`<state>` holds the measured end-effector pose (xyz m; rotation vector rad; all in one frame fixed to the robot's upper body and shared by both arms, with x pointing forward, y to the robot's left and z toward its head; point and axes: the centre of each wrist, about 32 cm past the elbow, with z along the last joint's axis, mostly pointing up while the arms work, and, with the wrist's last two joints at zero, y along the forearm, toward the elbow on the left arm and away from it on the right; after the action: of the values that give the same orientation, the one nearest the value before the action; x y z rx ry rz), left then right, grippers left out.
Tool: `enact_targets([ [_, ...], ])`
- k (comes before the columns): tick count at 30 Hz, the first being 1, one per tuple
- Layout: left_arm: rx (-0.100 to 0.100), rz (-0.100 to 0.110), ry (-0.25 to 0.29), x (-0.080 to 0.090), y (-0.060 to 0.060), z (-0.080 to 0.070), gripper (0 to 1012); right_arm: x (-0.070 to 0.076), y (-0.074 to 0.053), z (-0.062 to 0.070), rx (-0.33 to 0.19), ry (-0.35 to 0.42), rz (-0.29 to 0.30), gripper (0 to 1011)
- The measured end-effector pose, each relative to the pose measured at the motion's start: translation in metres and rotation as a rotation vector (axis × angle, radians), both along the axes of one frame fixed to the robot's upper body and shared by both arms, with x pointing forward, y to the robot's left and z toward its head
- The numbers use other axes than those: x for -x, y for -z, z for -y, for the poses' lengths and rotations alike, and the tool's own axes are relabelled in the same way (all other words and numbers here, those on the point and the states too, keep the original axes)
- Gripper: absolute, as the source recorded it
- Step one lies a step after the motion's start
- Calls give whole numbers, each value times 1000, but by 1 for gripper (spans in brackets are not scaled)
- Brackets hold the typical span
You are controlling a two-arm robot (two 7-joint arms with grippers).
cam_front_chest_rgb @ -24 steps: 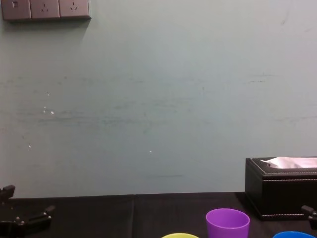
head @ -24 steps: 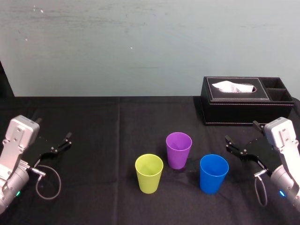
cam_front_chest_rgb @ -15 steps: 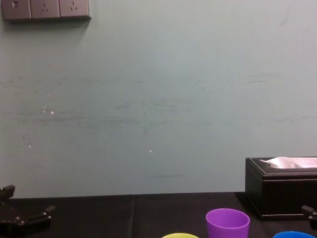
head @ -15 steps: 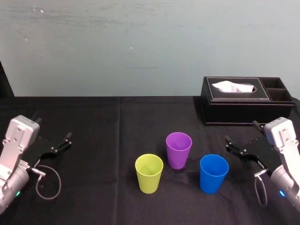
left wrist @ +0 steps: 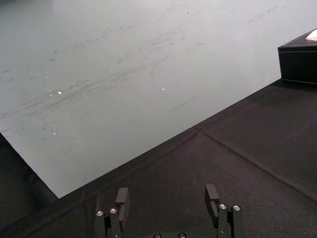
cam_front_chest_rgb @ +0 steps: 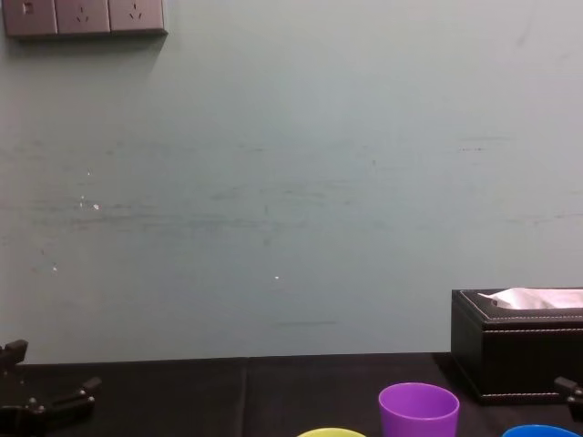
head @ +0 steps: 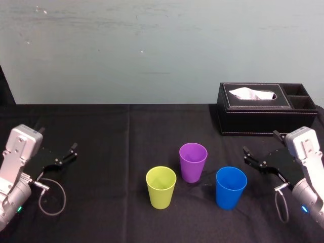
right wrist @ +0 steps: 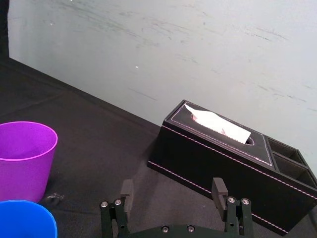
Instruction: Stack the three plastic cups sequentially using one hand.
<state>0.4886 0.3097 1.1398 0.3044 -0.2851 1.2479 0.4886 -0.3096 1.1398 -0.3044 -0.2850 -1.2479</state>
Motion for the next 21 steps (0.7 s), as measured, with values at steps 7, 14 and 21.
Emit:
enact_targets([
  [7, 0, 0, 0, 0, 0, 0, 1000, 0, 0, 0, 0, 0, 0, 1004],
  [14, 0, 0, 0, 0, 0, 0, 1000, 0, 0, 0, 0, 0, 0, 1004],
  [21, 0, 0, 0, 0, 0, 0, 1000, 0, 0, 0, 0, 0, 0, 1004],
])
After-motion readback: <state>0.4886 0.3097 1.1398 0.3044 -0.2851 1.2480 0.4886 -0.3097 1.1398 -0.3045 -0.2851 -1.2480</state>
